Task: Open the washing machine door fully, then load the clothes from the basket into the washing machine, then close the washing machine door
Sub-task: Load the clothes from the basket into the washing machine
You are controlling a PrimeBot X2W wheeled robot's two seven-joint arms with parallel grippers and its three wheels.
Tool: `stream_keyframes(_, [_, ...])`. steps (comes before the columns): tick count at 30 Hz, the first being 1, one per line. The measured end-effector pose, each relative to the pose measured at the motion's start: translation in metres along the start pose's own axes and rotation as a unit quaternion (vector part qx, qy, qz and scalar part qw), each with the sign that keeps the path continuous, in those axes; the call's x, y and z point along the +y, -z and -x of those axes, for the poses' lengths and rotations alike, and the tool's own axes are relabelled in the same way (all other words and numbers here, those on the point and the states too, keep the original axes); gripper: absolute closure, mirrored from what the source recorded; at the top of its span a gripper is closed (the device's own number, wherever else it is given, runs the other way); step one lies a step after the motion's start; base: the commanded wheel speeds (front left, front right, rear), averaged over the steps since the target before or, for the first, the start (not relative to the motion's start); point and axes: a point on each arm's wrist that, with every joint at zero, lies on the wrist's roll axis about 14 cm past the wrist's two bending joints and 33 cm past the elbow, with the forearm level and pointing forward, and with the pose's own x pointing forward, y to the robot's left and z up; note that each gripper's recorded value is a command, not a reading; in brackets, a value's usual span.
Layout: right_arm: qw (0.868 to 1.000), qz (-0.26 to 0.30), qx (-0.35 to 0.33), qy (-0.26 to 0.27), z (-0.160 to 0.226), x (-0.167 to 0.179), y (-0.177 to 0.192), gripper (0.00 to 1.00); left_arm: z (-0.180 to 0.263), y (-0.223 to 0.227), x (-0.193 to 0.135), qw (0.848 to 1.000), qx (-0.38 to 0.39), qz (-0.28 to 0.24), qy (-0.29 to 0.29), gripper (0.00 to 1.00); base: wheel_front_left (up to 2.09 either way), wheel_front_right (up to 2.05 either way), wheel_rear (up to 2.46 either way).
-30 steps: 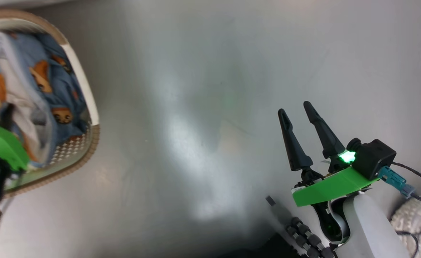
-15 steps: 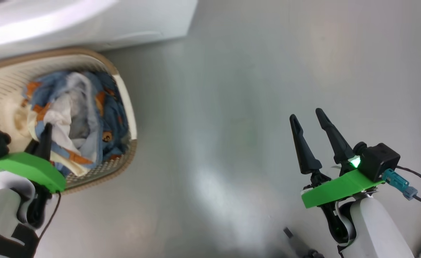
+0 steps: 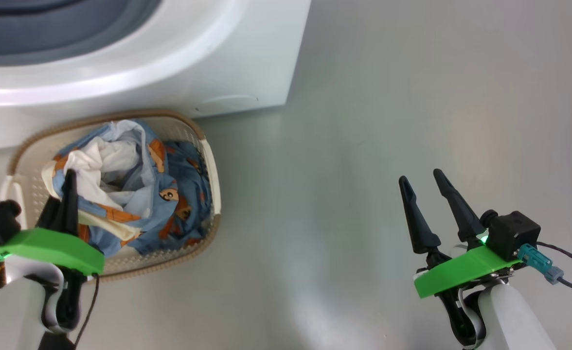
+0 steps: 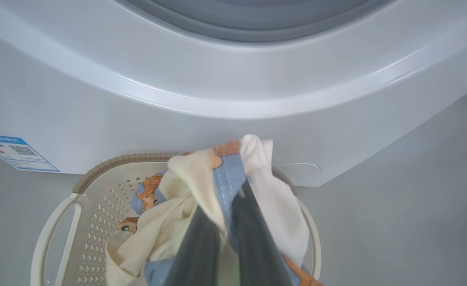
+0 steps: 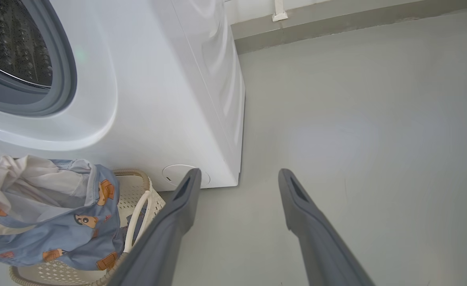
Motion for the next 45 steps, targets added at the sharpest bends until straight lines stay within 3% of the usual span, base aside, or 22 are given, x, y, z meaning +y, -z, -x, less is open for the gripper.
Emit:
stream_keyframes(9, [1.0,0.0,-0.019,-0.008,0.016,0.01,-0.018,0.0,0.031,-0.056,-0.017,0.996,-0.091,-0.007,0.001,1.0,0.0,0.0,0.0])
stream_keyframes(23, [0.998,0.002,-0.055,-0.013,0.042,0.017,-0.047,0.0,0.088,-0.127,-0.042,0.977,-0.208,-0.038,0.008,1.0,0.0,0.0,0.0])
stream_keyframes(45, [0.995,0.013,-0.1,-0.001,0.096,0.013,-0.073,0.0,0.167,-0.149,-0.068,0.96,-0.272,-0.063,0.012,1.0,0.0,0.0,0.0])
